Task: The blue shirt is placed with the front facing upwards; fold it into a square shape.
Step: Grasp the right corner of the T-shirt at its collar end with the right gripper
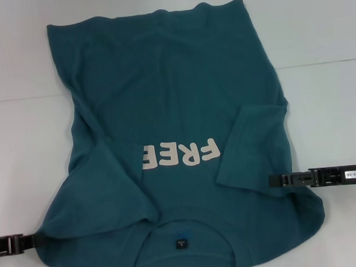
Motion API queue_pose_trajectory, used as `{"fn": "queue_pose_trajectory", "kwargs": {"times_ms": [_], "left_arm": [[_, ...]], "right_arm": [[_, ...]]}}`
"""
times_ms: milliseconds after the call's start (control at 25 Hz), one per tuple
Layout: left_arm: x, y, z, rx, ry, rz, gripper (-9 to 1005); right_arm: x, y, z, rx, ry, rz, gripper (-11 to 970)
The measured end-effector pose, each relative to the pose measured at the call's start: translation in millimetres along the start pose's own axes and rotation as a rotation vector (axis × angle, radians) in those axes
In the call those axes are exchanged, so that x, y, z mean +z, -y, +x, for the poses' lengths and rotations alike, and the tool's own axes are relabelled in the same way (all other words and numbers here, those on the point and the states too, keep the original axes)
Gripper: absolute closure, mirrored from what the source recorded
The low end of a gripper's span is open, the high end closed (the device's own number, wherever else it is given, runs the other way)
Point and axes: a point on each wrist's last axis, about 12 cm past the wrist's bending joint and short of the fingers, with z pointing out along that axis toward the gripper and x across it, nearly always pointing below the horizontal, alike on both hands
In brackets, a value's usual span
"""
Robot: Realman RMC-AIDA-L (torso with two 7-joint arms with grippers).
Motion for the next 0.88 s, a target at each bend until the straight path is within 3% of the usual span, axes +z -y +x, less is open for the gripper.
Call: {"fn": "queue_pose_trajectory", "kwargs": {"times_ms": [400,880], "left_arm": [[1.1,0.8,0.0,-0.001,0.003,0.004,972],[1.2,1.0,-0.2,-0.002,0.004,0.005,972]], "right_arm": [[-16.1,13.6,12.0,0.053,0.017,0.047,14],[-24.0,19.1,19.7,0.085,0.008,0.065,14]]}}
